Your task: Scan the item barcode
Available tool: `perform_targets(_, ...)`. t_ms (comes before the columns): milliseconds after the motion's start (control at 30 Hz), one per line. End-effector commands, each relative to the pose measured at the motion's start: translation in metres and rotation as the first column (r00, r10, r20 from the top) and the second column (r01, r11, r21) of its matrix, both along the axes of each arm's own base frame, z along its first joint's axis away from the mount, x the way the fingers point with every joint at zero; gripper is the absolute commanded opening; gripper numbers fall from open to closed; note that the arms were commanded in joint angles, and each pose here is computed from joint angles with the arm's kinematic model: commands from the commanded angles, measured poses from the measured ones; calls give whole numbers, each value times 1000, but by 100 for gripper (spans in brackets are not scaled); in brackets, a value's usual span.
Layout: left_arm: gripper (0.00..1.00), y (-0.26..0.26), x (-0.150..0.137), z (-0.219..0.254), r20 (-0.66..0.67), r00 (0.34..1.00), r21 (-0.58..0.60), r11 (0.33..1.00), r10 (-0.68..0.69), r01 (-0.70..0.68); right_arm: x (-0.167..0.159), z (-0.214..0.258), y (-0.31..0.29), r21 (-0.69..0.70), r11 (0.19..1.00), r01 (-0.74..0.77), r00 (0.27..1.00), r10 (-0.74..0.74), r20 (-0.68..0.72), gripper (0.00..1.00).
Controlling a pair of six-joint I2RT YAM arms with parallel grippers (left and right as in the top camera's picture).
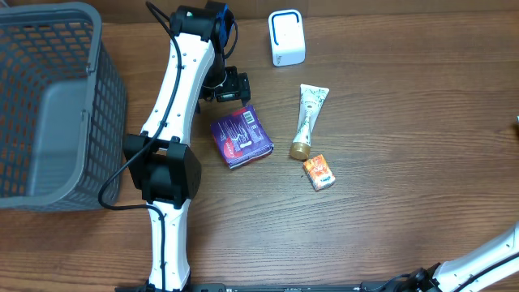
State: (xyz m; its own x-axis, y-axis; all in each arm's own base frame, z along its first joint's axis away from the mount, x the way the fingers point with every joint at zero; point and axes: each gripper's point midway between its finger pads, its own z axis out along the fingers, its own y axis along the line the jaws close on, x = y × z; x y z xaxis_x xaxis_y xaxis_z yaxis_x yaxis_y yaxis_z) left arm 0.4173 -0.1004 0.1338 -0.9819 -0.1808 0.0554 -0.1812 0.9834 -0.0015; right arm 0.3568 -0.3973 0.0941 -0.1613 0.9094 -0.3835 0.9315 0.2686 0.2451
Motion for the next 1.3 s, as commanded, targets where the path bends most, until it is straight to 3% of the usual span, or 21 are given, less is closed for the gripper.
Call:
perform_targets(0, 100, -2, 3, 4, 15, 1000, -22, 1000, -7, 8, 22, 19, 19, 73, 992, -101, 987, 92, 128, 83)
perform_targets(67, 100, -2, 3, 4, 16, 1000, -23, 1000, -7, 8, 40, 32, 38, 127, 969, -214, 955, 180, 237, 84)
perform_targets(133, 100, -3, 5, 4, 23, 1000, -24, 1000, -7, 8, 62, 52, 66, 151, 911, -384, 872, 304, 384, 84)
perform_targets(267, 100, -4, 9, 4, 41, 999, -28, 1000, -7, 8, 82, 70, 120, 232, 804, -547, 764, 367, 530, 84)
perform_targets(433, 100, -6, 15, 4, 61, 998, -36, 999, 5, -2, 87, 60, 198, 306, 657, -690, 704, 509, 496, 93)
perform_targets(567, 100, -6, 15, 4, 65, 998, -36, 999, 4, -2, 86, 51, 282, 359, 467, -808, 589, 660, 465, 95)
perform_targets(767, 100, -6, 16, 4, 67, 998, -37, 999, 5, -2, 99, 41, 392, 366, 277, -889, 419, 815, 400, 97)
perform_targets(867, 100, -5, 15, 4, 62, 998, -34, 999, 4, -2, 104, 29, 431, 368, 270, -890, 390, 869, 304, 98)
perform_targets(1000, 100, -5, 15, 4, 62, 998, -33, 999, 4, -2, 107, 13, 477, 352, 349, -868, 413, 902, 127, 96)
perform_targets(1133, 100, -5, 14, 4, 61, 998, -32, 999, 3, -1, 108, 9, 526, 295, 362, -884, 393, 918, 51, 88)
perform_targets(1267, 100, -5, 14, 4, 58, 998, -32, 999, 3, -1, 101, 3, 551, 236, 451, -861, 449, 891, -64, 78)
